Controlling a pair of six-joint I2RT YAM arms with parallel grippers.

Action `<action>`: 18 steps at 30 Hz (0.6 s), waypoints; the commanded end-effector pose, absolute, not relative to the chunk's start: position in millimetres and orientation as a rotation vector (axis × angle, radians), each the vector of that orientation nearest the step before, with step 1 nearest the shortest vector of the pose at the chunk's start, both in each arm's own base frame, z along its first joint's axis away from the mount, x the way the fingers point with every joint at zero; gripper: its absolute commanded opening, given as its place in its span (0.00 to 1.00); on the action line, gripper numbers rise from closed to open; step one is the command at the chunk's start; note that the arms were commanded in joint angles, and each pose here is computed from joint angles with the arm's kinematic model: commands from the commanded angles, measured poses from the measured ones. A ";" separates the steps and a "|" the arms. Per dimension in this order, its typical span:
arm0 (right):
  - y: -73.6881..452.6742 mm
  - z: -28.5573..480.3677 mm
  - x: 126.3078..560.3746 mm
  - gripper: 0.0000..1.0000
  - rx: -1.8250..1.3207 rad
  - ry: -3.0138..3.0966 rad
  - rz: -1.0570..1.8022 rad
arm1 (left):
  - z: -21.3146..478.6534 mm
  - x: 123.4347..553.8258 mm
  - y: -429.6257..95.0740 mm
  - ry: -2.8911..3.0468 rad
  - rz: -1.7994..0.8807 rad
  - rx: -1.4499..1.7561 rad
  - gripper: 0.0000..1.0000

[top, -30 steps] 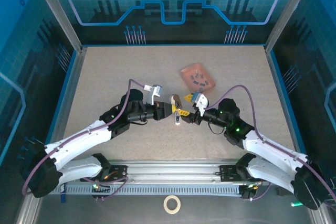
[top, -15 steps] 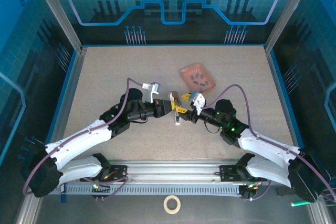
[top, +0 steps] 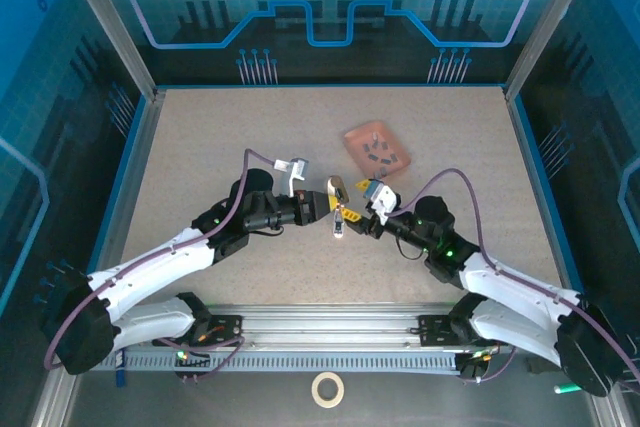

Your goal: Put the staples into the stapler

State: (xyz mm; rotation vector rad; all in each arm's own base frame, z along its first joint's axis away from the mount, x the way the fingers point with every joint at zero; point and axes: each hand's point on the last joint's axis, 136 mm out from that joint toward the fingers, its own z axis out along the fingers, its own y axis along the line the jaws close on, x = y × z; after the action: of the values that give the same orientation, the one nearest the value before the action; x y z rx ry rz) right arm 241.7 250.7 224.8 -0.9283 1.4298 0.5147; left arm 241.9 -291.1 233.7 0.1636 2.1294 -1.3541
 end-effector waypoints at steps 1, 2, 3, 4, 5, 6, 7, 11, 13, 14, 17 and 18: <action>244.9 228.3 241.9 0.62 -0.982 1.423 0.418 | 252.0 237.3 -294.9 2.083 -1.361 0.243 0.12; 244.9 229.7 240.0 0.61 -0.995 1.426 0.428 | 251.0 235.8 -293.6 2.079 -1.331 0.285 0.12; 244.8 231.7 237.8 0.61 -1.004 1.436 0.461 | 249.4 234.5 -291.0 2.071 -1.291 0.326 0.12; 245.9 233.7 233.3 0.61 -1.019 1.442 0.519 | 249.9 232.4 -289.1 2.050 -1.263 0.374 0.13; 246.5 236.3 227.7 0.61 -1.035 1.449 0.597 | 250.1 229.1 -287.2 2.019 -1.227 0.442 0.14; 246.8 241.4 222.5 0.61 -1.044 1.442 0.678 | 250.7 226.1 -284.7 1.987 -1.193 0.500 0.14; 246.8 242.1 218.1 0.61 -1.051 1.452 0.745 | 250.4 223.2 -283.1 1.964 -1.162 0.554 0.14; 250.8 243.4 205.0 0.61 -1.090 1.478 0.926 | 251.9 204.8 -281.3 1.851 -1.070 0.822 0.14; 255.7 243.7 200.6 0.61 -1.119 1.485 0.985 | 250.5 196.6 -281.9 1.820 -1.044 0.931 0.13; 259.0 246.3 197.3 0.61 -1.133 1.477 1.027 | 248.6 194.4 -281.4 1.819 -1.029 0.968 0.13; 267.4 259.9 191.7 0.61 -1.150 1.418 1.136 | 244.0 191.4 -282.0 1.810 -0.999 1.043 0.13; 269.8 262.5 190.6 0.61 -1.156 1.404 1.163 | 244.1 191.5 -282.4 1.804 -0.995 1.055 0.13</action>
State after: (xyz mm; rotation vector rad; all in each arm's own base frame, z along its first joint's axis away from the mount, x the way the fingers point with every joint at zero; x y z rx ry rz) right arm 206.3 262.0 241.0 -1.1124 1.4811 0.9995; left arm 202.4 -278.2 235.5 0.8782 1.9010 -1.0307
